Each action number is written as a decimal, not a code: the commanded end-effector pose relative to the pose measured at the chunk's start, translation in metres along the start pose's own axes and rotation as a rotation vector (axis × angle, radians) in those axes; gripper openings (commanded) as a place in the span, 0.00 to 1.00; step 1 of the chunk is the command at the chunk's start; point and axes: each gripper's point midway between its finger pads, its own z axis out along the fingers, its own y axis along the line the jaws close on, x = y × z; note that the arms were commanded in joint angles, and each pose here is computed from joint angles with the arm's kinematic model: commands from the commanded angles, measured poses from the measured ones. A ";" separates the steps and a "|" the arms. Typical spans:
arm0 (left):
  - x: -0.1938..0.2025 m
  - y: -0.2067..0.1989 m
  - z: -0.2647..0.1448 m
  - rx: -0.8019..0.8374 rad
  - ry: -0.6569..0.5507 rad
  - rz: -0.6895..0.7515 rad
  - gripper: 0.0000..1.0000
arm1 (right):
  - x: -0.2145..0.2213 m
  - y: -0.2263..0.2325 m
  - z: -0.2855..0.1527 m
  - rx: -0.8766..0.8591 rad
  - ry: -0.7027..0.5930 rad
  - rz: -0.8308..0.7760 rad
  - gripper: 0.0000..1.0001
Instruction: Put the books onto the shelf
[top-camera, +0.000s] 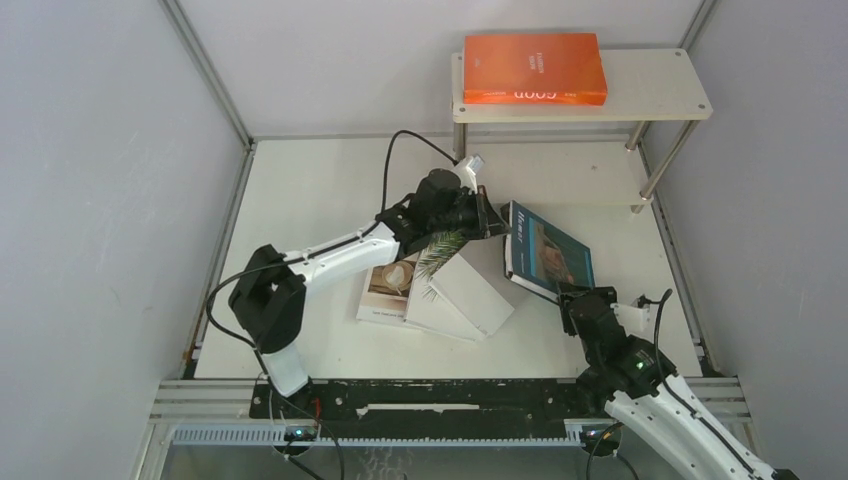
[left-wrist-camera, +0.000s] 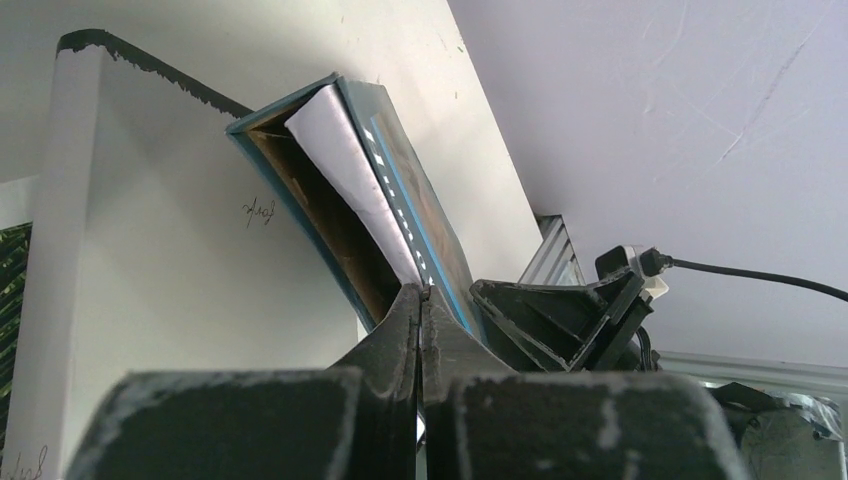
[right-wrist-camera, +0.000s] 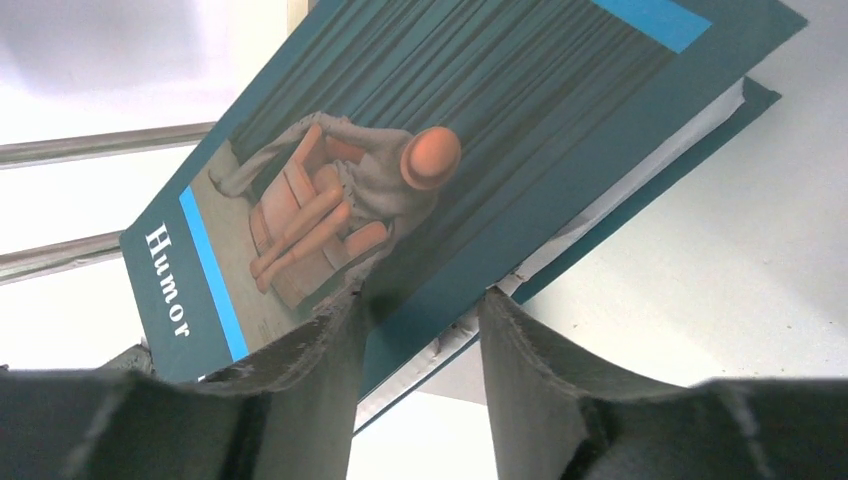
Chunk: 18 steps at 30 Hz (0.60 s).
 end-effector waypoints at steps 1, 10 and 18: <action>-0.007 -0.028 -0.020 0.083 -0.025 0.022 0.00 | -0.007 0.014 -0.002 -0.055 -0.031 0.072 0.48; 0.004 -0.018 -0.022 0.072 -0.012 0.008 0.00 | -0.013 0.002 0.001 -0.046 -0.055 0.121 0.31; 0.015 -0.011 -0.025 0.064 0.007 -0.002 0.00 | -0.013 -0.003 0.005 -0.049 -0.066 0.148 0.10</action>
